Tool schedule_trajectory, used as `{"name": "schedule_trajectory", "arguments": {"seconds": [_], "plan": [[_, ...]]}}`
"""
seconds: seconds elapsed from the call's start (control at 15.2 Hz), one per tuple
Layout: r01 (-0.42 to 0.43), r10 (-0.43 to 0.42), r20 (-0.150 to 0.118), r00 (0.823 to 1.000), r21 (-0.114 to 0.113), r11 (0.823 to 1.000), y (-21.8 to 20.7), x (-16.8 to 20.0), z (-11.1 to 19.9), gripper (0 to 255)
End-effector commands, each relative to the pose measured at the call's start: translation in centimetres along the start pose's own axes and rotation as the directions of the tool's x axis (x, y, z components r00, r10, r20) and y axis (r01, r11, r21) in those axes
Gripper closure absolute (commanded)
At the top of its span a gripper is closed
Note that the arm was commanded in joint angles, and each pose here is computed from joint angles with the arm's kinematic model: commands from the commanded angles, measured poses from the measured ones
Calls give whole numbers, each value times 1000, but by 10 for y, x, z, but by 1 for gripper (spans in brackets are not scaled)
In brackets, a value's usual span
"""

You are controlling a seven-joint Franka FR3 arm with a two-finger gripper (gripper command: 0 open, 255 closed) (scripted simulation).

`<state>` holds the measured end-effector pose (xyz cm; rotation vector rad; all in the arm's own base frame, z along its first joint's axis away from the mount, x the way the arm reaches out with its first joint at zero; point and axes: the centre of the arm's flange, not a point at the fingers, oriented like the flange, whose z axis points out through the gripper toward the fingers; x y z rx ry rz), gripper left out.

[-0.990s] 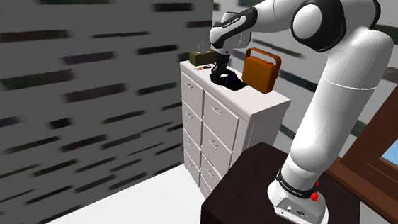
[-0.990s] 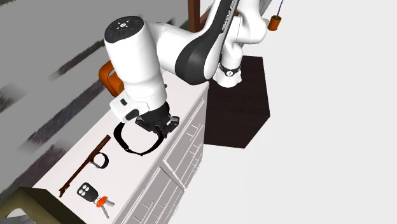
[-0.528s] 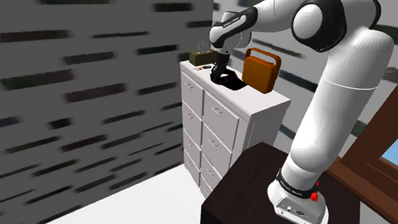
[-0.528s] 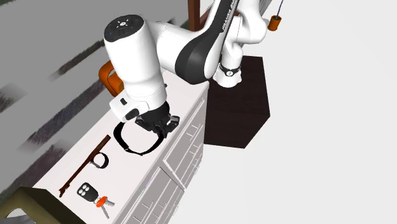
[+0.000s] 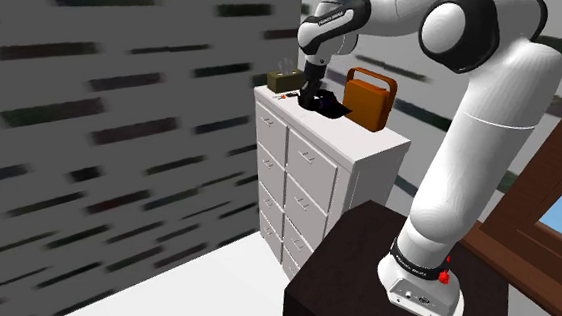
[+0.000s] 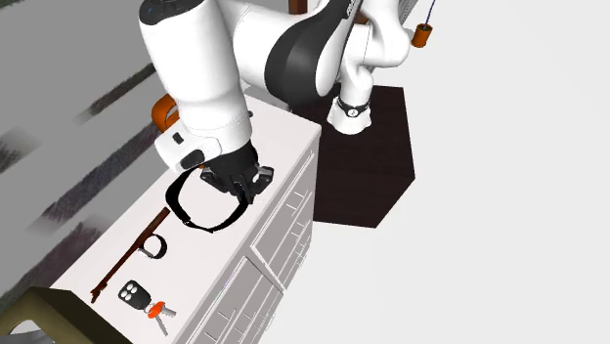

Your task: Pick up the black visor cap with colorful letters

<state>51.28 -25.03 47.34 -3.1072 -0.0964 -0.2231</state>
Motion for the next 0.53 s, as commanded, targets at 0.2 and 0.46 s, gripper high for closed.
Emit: {"name": "schedule_trajectory", "arguments": {"seconds": [0.2,0.46], "plan": [[0,0,0,1000,0,1000,0,5,-27,255],[0,0,0,1000,0,1000,-1,7,-38,255]]}}
